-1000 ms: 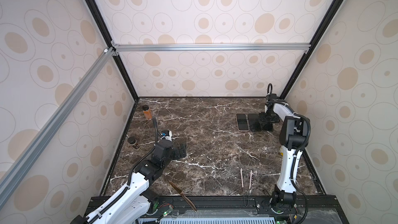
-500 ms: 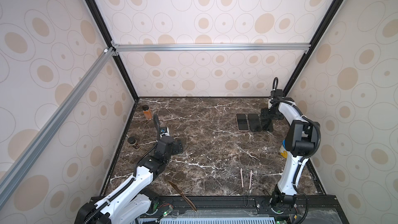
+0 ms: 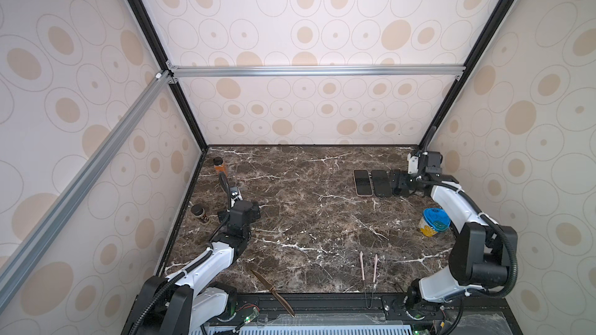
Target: Put the phone into the phone case
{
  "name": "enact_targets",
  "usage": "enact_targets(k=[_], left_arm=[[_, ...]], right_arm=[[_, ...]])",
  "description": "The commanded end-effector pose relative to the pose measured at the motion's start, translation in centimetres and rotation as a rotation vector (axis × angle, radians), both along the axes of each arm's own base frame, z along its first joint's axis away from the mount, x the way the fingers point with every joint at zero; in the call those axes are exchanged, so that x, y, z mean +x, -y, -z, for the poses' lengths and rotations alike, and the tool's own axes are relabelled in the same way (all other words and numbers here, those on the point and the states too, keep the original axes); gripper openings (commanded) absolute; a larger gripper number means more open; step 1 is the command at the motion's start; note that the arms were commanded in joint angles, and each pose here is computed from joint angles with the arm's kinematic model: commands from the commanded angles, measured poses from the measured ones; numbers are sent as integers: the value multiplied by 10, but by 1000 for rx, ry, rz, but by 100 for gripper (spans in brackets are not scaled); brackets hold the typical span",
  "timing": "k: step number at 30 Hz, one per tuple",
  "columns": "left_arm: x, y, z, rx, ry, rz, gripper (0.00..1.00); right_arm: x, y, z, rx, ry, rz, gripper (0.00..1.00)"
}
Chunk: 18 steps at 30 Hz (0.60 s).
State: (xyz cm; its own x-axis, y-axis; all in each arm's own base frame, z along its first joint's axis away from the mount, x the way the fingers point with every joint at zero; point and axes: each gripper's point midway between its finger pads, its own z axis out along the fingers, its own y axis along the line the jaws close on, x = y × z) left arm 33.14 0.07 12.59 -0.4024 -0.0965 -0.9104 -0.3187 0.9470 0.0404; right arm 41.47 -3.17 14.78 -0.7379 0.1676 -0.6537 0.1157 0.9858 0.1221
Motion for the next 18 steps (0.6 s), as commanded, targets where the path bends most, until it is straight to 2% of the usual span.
enact_targets(k=[1, 5, 11, 18], left_arm=[[14, -14, -30, 60, 125, -29, 100], [15, -27, -33, 80, 166, -47, 100], [17, -37, -11, 96, 180, -25, 100], [42, -34, -7, 124, 194, 21, 100]], right_arm=[[0, -5, 10, 34, 104, -8, 99], [-15, -9, 34, 49, 131, -9, 99], [-23, -15, 55, 71, 192, -24, 99], [-34, -12, 49, -2, 339, -42, 100]])
